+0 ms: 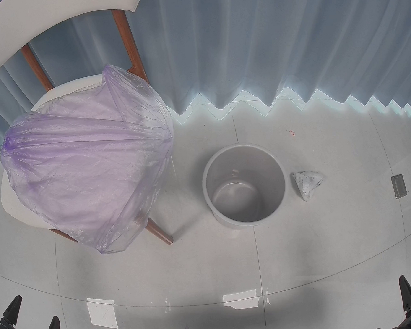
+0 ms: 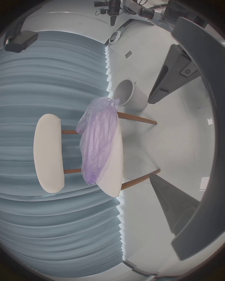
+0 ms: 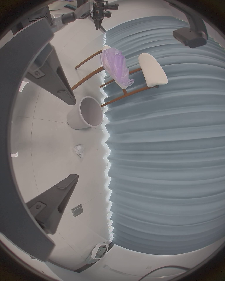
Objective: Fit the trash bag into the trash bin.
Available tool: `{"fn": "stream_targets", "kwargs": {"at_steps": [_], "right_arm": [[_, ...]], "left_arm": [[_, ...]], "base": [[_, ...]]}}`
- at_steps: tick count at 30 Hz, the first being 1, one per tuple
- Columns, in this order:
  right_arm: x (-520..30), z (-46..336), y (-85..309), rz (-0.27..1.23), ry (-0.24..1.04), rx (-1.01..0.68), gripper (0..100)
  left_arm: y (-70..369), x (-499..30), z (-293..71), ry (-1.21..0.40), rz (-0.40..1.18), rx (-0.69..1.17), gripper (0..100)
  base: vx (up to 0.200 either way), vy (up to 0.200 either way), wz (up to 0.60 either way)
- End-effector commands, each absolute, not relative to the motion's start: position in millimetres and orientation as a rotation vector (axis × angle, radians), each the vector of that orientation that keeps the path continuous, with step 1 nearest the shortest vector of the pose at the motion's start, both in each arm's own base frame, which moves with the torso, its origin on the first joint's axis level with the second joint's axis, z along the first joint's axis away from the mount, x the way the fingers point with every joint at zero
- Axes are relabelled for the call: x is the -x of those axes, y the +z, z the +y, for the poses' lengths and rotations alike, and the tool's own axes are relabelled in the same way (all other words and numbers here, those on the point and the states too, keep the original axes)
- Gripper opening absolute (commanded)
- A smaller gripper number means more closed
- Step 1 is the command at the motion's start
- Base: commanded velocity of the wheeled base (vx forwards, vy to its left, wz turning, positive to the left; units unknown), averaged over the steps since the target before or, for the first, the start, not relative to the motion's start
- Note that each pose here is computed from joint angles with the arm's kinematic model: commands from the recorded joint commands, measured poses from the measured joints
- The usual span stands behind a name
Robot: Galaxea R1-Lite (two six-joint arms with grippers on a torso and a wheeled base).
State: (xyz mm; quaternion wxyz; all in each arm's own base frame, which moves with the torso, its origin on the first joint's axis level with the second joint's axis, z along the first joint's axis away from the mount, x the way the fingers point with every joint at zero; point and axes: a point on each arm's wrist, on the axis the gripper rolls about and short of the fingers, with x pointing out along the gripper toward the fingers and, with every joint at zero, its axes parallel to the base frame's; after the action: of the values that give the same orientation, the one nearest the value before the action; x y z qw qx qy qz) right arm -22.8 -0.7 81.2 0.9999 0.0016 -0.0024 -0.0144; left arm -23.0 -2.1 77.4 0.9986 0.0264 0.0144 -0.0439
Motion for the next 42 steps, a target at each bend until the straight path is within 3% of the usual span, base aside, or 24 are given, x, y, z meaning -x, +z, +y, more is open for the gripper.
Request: {"fn": "stream_targets", "kwargs": {"at_steps": [1,35,37,38,39,42], "right_arm": [[23,-1,76,-0.005,-0.029,-0.003,100],[23,-1,76,-0.005,-0.028,-0.003,100],[23,-1,76,-0.005,-0.028,-0.003,100],[23,-1,76,-0.005,-0.029,-0.003,100],[23,-1,76,-0.005,-0.029,-0.003,100],[23,-1,76,-0.005,-0.028,-0.003,100]], "left_arm": [[72,23,-2,-0.084,0.030,-0.051,100],[73,23,-2,-0.070,0.023,-0.054,100],[77,23,-2,-0.070,-0.013,-0.062,100],[101,26,-2,-0.072,-0.252,-0.103,100],[108,28,-2,-0.082,-0.330,-0.131,100],[112,29,-2,-0.076,-0.367,-0.162,100]], "base": [[0.000,0.000,0.00],[0.000,0.000,0.00],[0.000,0.000,0.00],[0.000,0.000,0.00],[0.000,0.000,0.00],[0.000,0.000,0.00]]}}
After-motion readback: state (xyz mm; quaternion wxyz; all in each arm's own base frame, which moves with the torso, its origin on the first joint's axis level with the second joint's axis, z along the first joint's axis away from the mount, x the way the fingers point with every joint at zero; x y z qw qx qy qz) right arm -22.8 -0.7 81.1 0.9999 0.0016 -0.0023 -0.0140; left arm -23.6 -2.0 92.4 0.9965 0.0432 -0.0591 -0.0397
